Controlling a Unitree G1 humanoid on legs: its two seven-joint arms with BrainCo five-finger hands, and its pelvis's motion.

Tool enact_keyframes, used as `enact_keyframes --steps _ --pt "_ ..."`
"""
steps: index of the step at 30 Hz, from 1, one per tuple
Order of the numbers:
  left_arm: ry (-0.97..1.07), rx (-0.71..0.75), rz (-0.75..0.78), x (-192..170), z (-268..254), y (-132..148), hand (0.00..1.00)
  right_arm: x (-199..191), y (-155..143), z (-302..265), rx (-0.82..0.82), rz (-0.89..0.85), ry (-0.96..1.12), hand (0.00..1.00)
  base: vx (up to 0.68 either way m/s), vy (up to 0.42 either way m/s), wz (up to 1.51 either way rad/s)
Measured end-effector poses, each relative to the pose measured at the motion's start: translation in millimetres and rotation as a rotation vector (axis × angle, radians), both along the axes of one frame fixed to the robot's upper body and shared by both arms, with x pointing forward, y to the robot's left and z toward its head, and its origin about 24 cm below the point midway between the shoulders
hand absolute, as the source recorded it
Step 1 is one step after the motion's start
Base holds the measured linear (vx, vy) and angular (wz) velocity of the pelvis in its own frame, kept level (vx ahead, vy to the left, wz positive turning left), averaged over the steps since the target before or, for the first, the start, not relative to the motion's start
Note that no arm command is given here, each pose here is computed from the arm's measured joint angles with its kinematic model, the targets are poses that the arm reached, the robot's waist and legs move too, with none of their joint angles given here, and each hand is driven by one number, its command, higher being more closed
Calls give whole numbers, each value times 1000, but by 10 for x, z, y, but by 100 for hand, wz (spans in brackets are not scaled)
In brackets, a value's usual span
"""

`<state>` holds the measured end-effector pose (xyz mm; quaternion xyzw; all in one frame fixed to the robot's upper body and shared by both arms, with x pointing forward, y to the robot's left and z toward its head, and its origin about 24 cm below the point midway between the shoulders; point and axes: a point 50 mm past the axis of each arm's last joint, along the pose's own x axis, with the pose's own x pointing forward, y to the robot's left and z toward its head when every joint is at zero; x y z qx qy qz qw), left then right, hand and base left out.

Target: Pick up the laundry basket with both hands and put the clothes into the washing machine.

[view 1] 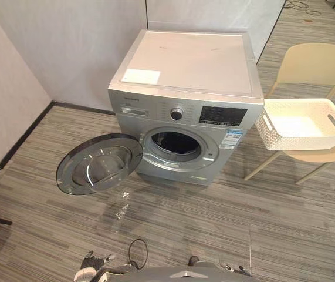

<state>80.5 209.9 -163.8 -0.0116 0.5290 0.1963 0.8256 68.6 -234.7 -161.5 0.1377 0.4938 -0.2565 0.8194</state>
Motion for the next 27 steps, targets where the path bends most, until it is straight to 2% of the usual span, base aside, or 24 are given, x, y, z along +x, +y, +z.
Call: enact_keyframes --steps 5,8,11,15,19,22,24,25,27 --pt "-182 1 195 353 169 200 0 161 -5 34 -14 28 -39 0 -147 13 11" --pt "-379 88 360 710 481 606 0 166 -63 64 -41 57 -51 0 -180 38 -13" --pt "-596 238 445 1105 1009 1111 0 58 -70 65 -59 98 -33 0 -166 20 -18" --pt "-779 416 542 1378 1657 1621 0 -19 -18 71 -65 137 -35 0 -109 11 -30" --pt "-862 481 514 1620 1999 1711 0 16 -51 98 -79 164 -49 0 1 -15 -44" --pt "-947 551 431 1877 2385 1742 0 177 11 131 -75 199 -97 0 -22 17 -57" --pt "-1003 563 369 2065 2621 1713 0 385 63 182 -74 229 -154 0 -64 3 -61" --pt "-1040 540 312 2299 2876 1677 0 655 179 272 -69 280 -240 0 -63 -2 -53" --pt "-1072 513 293 2447 3068 1646 0 844 295 346 -61 327 -303 0 -77 18 -37"
